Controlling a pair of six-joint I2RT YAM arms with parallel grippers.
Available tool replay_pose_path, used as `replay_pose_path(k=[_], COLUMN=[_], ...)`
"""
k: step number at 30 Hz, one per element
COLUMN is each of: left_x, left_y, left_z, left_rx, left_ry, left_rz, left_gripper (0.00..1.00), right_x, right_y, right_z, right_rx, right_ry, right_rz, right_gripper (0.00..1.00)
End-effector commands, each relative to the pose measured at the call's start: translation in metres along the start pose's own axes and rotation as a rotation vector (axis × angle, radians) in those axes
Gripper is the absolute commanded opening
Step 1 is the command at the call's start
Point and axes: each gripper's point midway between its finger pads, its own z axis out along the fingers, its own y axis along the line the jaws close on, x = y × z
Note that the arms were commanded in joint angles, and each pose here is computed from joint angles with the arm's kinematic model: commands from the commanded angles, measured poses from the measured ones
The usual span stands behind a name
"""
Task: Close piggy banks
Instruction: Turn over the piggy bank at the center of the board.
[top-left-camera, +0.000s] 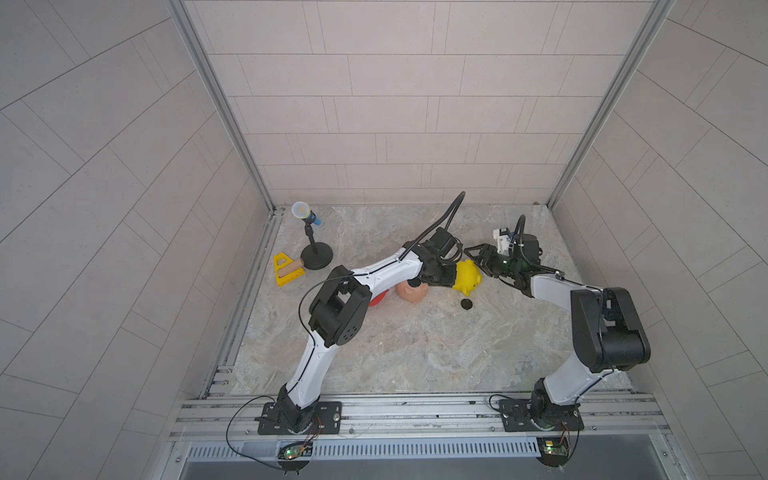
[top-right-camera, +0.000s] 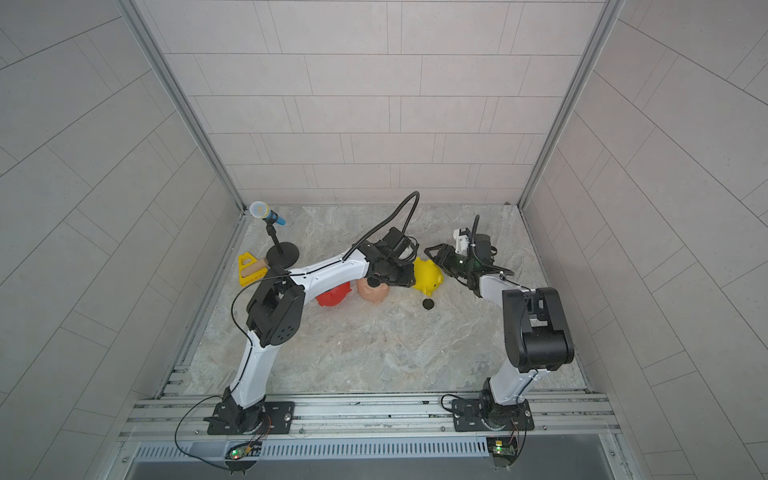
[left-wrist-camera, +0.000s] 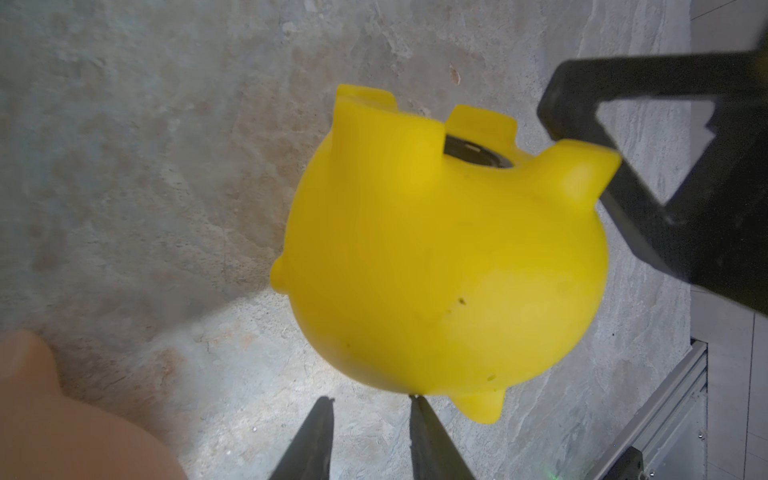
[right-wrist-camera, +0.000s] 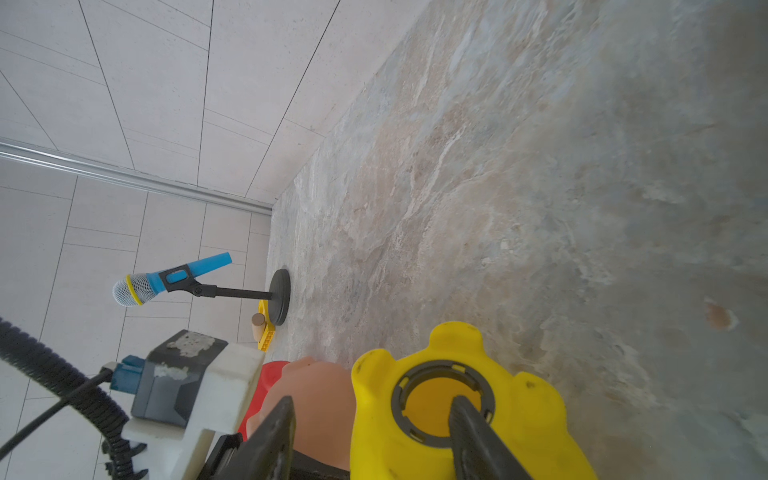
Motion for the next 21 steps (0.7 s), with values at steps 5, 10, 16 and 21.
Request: replay_pose_path(k=[5, 10, 16, 21], left_x=[-0.008, -0.009, -0.010, -0.011], left_y=[0.001, 0.003, 0.005, 0.009], left_z=[0.002, 0.002, 0.002, 0.001], left_rx=[-0.019, -0.027, -0.031, -0.041], left_ry=[-0.016, -0.017, -0.019, -0.021], left_rz=[0.021, 0.020, 0.020, 0.014], left_gripper=[0.35, 0.35, 0.35, 0.35], right_x=[0.012, 0.018, 0.027, 0.033], right_y=[0.020, 0.025, 0.024, 0.025], right_z=[-0.006, -0.008, -0.006, -0.006], right_rx=[-0.047, -0.042, -0.031, -0.028], right_ry=[0.030, 0.045, 0.073, 0.088], right_rz=[-0.028, -0.050, -0.058, -0.064], right_gripper=[0.60, 0.60, 0.60, 0.60])
